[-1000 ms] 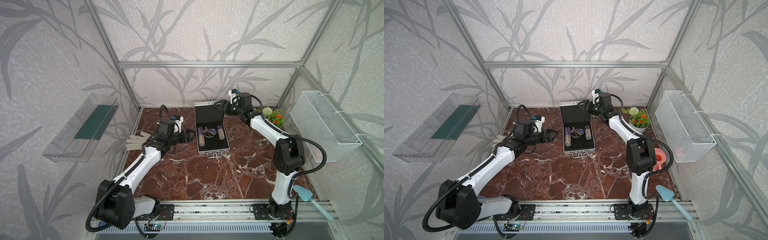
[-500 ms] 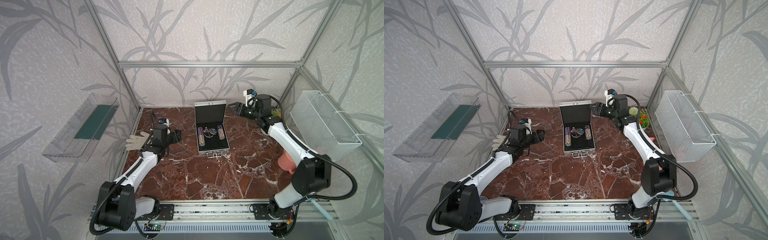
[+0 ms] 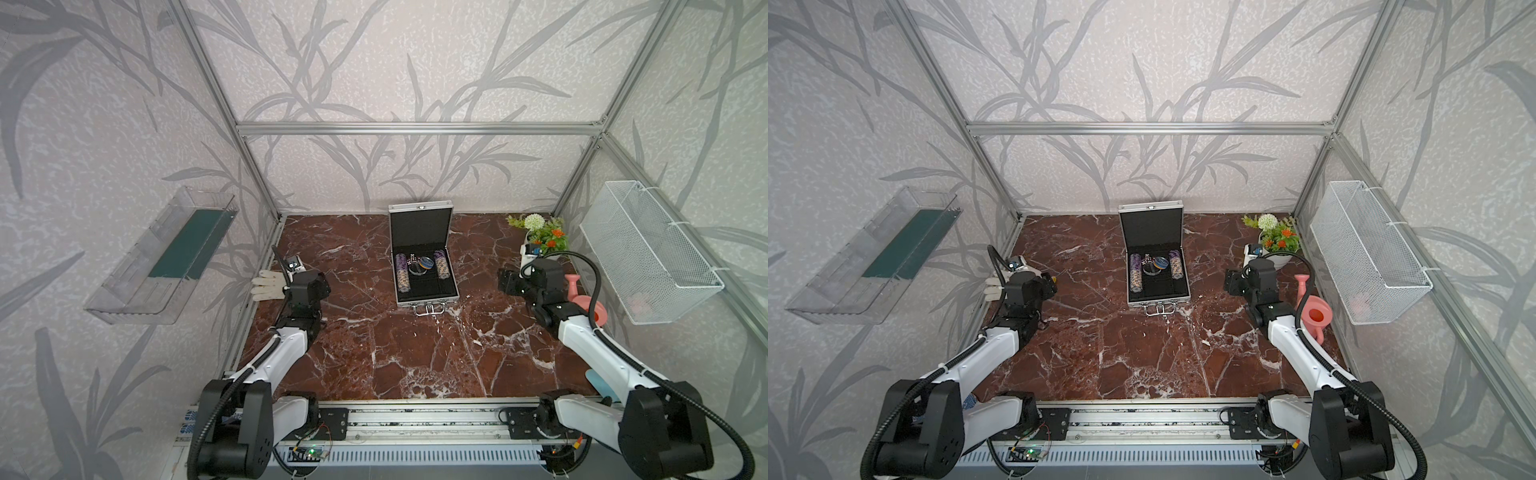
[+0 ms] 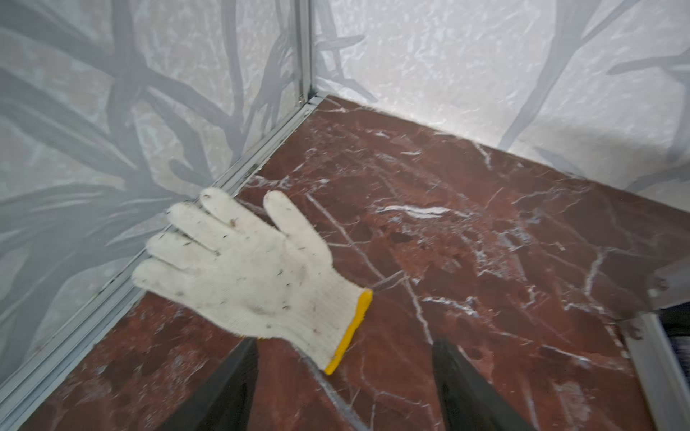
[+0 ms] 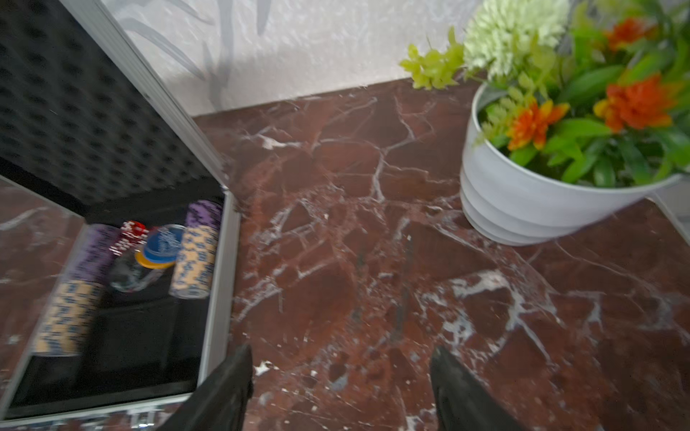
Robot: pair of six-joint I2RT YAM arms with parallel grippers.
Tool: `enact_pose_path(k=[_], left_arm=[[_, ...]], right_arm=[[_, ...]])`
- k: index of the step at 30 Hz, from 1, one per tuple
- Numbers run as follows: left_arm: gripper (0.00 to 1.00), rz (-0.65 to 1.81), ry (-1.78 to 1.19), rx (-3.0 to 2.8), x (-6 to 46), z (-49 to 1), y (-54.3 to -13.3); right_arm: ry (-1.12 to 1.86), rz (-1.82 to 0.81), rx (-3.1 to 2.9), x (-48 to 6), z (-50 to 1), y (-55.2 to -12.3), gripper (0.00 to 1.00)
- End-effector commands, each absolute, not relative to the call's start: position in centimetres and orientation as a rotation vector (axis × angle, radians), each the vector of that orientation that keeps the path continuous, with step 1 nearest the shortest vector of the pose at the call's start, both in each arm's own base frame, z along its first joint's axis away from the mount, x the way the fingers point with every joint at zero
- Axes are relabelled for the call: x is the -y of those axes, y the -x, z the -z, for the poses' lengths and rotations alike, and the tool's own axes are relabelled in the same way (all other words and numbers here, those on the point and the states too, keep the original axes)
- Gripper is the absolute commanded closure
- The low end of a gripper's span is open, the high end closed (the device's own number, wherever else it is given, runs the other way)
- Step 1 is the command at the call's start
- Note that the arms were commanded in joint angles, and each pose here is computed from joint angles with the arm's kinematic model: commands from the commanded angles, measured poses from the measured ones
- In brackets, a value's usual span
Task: Open the poker set cases
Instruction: Reset both arms
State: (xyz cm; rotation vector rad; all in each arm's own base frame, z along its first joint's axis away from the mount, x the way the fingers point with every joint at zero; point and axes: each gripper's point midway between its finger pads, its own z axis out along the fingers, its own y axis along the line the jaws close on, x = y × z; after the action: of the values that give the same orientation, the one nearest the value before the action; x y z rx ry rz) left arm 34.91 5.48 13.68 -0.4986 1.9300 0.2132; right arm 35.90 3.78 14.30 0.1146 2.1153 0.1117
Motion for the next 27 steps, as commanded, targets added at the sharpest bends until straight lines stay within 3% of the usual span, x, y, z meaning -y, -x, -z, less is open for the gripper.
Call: enact_pose_path(k=[1, 13, 27], left_arm=[[0.24, -0.329, 0.523, -1.825, -7.5, -14.4, -34.3], [0.21, -0.242, 0.277, -1.911, -5.3, -9.5, -38.9], [0.09, -0.068, 0.103, -1.960, -2.6, -9.1, -39.4]], right_arm=[[-0.163, 0.083, -1.922, -0.8, -15.8, -36.6, 0.25], [-0.027, 0.137, -1.830, -1.3, -11.7, -38.0, 0.23], [0.085, 0.063, -1.895, -3.2, -9.4, -39.6, 0.19]])
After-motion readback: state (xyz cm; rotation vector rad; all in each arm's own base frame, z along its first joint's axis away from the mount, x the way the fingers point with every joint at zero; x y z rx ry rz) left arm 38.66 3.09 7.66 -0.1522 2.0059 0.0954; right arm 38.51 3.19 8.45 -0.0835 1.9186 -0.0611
